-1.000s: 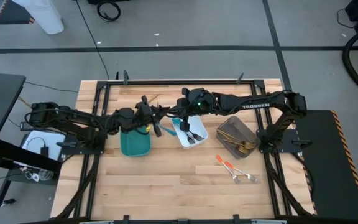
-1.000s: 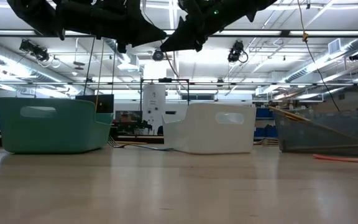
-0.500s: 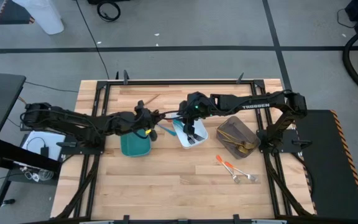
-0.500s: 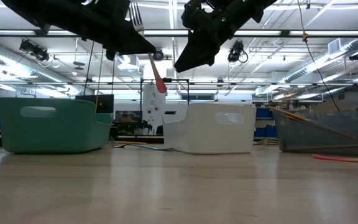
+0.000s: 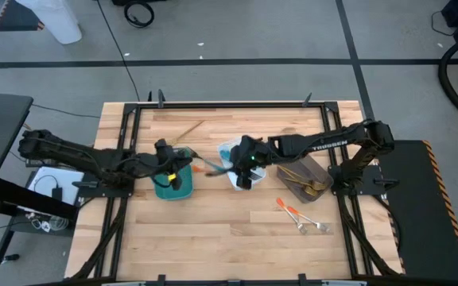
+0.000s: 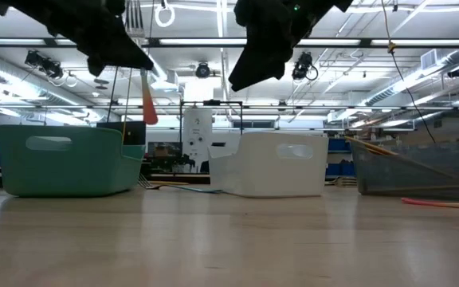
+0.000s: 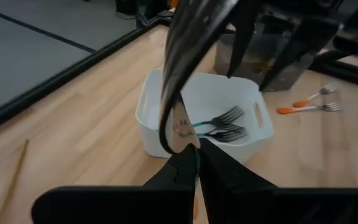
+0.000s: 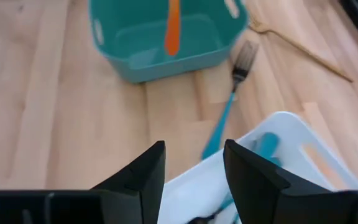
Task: Sort silverware by color (type)
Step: Put the orange fork into the green bin, then put the gold fork into the black bin
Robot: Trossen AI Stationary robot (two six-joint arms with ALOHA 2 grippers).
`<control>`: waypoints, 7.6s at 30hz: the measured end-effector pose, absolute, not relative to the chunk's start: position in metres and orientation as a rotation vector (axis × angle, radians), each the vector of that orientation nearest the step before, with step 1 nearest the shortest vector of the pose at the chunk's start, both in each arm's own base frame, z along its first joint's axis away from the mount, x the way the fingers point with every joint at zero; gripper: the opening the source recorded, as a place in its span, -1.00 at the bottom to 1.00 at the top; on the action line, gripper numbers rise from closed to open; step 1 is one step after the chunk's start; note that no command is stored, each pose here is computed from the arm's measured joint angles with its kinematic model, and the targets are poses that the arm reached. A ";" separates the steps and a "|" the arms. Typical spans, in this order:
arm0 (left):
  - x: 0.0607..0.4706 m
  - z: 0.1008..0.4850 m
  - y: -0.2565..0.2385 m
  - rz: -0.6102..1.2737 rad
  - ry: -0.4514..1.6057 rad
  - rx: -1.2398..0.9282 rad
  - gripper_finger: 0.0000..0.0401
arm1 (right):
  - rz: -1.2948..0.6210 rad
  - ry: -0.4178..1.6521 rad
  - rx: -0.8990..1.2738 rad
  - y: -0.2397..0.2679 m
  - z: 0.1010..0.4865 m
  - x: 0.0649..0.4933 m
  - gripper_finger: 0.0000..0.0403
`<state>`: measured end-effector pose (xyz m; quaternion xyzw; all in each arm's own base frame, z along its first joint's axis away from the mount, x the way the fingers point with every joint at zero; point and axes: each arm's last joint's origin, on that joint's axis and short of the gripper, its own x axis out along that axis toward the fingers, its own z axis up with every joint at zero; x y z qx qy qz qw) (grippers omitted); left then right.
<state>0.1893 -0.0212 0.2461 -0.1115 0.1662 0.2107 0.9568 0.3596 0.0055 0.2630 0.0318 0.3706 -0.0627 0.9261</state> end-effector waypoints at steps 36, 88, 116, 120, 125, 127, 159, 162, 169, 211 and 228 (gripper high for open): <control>0.176 0.236 -0.004 0.431 0.890 -0.650 -0.92 | -0.079 0.531 0.019 0.078 0.188 0.330 -0.16; 0.218 0.254 0.039 0.633 0.886 -0.198 -0.40 | -0.070 0.549 0.016 0.083 0.186 0.328 -0.16; 0.209 0.216 0.103 0.811 0.707 -0.120 -0.40 | -0.074 0.520 0.008 0.088 0.188 0.328 -0.16; 0.210 0.205 0.112 0.795 0.738 -0.224 -0.40 | -0.068 0.501 0.003 0.088 0.190 0.329 -0.16; 0.214 0.188 0.122 0.802 0.799 -0.277 -0.40 | -0.055 0.505 0.011 0.089 0.190 0.329 -0.16; 0.216 0.180 0.127 0.815 0.820 -0.285 -0.40 | -0.052 0.510 0.013 0.091 0.189 0.328 -0.16; 0.234 0.162 0.144 0.768 0.728 -0.316 -0.40 | -0.046 0.502 0.004 0.093 0.190 0.328 -0.16; 0.236 0.163 0.142 0.792 0.728 -0.260 -0.40 | -0.045 0.502 0.004 0.093 0.190 0.328 -0.16; 0.238 0.165 0.142 0.798 0.704 -0.249 -0.40 | -0.036 0.508 0.004 0.094 0.190 0.327 -0.16; 0.216 0.116 0.152 0.851 1.093 -0.364 -0.63 | -0.014 0.483 0.002 0.099 0.192 0.327 -0.16; 0.219 0.120 0.144 0.806 1.083 -0.340 -0.98 | -0.014 0.500 0.000 0.099 0.190 0.326 -0.16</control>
